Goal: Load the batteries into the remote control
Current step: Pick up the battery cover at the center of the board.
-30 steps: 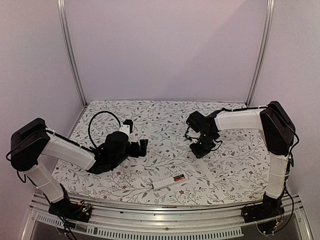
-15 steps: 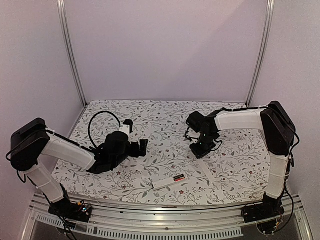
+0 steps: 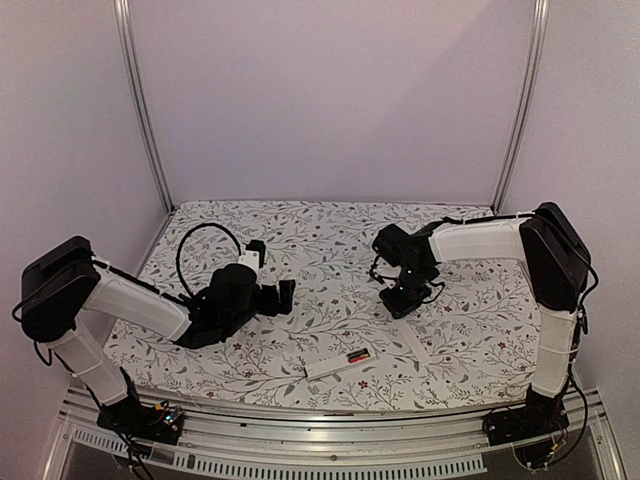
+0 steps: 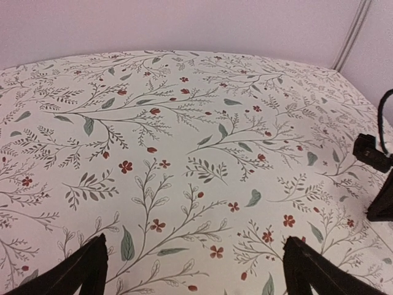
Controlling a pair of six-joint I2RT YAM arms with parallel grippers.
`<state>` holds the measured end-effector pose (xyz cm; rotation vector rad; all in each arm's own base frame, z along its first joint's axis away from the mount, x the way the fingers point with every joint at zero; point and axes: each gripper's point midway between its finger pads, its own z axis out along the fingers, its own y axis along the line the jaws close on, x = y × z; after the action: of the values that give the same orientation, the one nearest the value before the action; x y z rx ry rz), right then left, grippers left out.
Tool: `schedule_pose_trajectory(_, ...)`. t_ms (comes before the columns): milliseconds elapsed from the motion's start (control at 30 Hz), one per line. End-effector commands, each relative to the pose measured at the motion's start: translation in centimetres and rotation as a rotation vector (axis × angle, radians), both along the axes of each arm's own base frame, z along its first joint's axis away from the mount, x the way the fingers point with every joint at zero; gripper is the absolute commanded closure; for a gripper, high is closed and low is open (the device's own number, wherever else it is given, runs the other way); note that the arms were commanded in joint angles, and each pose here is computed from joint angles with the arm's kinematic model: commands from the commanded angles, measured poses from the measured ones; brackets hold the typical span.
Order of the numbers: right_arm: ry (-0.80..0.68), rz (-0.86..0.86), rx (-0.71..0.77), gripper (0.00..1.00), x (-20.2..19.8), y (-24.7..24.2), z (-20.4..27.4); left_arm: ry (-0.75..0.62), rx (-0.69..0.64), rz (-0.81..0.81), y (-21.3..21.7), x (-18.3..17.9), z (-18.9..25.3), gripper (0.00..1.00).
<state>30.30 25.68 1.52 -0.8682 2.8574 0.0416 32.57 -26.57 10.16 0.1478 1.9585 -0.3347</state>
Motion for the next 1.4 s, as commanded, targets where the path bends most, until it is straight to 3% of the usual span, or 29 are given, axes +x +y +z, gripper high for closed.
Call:
schedule_pose_trajectory(0,0.04,-0.006,-0.013,0.9,-0.9,-0.2,-1.3,0.009,0.014,0.026,0.8,0.2,-0.6,0.01)
schedule_pose_trajectory(133,0.038,-0.005,-0.015,0.92,-0.9,-0.2,-1.5,0.01,0.015,0.027,0.9,0.2,-0.7,0.01)
schedule_pose_trajectory(267,0.039,-0.001,-0.018,1.0,-0.8,-0.2,-1.9,0.01,0.015,0.027,0.9,0.2,-0.7,0.01)
schedule_pose_trajectory(500,0.019,0.004,-0.021,1.0,-0.4,-0.1,-1.8,0.008,0.015,0.024,0.9,0.1,-0.5,0.01)
schedule_pose_trajectory(867,-0.094,-0.012,0.049,1.0,1.0,0.6,2.2,-0.001,-0.009,-0.02,-0.7,0.5,0.5,0.01)
schedule_pose_trajectory(1367,-0.235,-0.069,0.149,1.0,2.5,1.1,6.9,-0.016,-0.14,-0.363,-15.1,-1.6,1.6,0.04)
